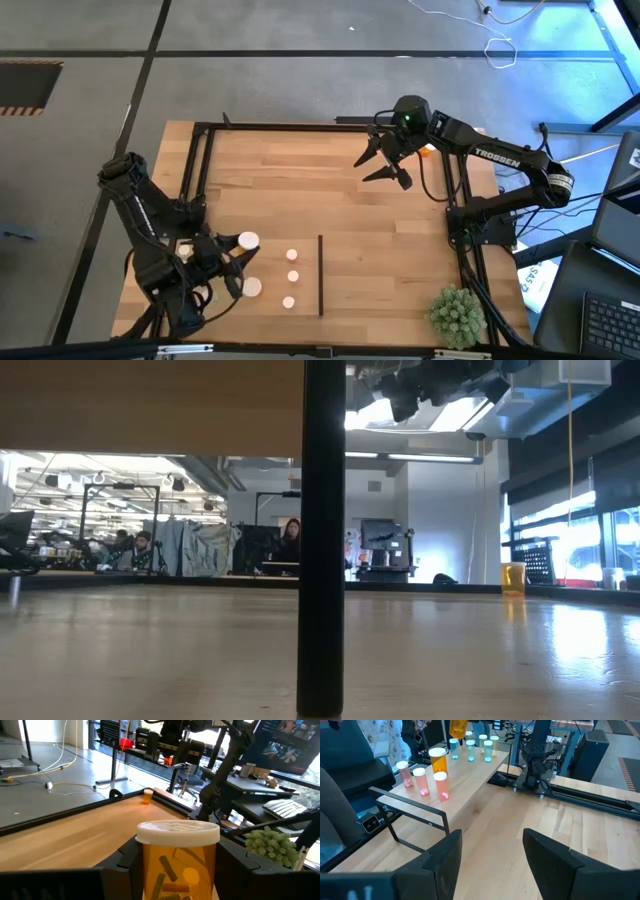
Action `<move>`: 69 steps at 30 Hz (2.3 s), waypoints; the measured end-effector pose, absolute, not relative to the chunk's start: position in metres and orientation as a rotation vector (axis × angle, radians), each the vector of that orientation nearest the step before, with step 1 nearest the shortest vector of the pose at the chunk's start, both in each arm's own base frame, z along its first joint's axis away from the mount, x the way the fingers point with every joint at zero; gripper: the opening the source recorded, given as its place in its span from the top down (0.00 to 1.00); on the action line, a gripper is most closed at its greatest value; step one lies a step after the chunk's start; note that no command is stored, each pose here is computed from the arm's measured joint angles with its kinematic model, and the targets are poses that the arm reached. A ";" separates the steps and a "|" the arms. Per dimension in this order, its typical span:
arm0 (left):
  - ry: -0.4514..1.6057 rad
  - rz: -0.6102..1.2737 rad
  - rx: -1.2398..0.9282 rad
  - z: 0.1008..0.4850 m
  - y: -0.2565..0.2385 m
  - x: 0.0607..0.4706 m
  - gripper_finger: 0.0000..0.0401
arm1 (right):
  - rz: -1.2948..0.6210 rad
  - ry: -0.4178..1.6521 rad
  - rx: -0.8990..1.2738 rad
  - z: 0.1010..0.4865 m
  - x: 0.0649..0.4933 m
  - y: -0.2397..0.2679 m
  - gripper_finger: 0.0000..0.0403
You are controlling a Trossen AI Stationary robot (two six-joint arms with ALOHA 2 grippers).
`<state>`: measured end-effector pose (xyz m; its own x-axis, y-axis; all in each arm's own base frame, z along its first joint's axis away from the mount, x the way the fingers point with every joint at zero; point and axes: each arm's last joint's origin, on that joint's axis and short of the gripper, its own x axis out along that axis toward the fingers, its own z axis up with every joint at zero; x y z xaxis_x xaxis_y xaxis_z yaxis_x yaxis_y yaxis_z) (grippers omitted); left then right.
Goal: Pick and place medicine bottles onto shelf by color
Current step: Put the top left orange pill bottle on the shelf aligned with the other orange pill bottle
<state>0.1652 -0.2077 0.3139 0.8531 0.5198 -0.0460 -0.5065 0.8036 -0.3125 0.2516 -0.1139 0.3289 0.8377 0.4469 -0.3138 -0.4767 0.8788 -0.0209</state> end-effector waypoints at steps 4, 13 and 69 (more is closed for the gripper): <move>-0.044 0.551 -0.321 0.314 -0.208 0.165 0.60 | 0.489 0.307 -0.100 0.329 0.252 -0.114 0.47; -0.030 0.542 -0.359 0.314 -0.210 0.166 0.60 | 0.489 0.307 -0.100 0.329 0.252 -0.114 0.47; 0.428 0.364 -0.219 0.360 -0.145 0.153 0.60 | 0.489 0.307 -0.100 0.329 0.252 -0.114 0.47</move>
<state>0.1527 -0.1453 0.3602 0.8468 0.2964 -0.4416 -0.3874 0.9126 -0.1304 0.2517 -0.1141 0.3289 0.8382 0.4462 -0.3136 -0.4761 0.8791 -0.0216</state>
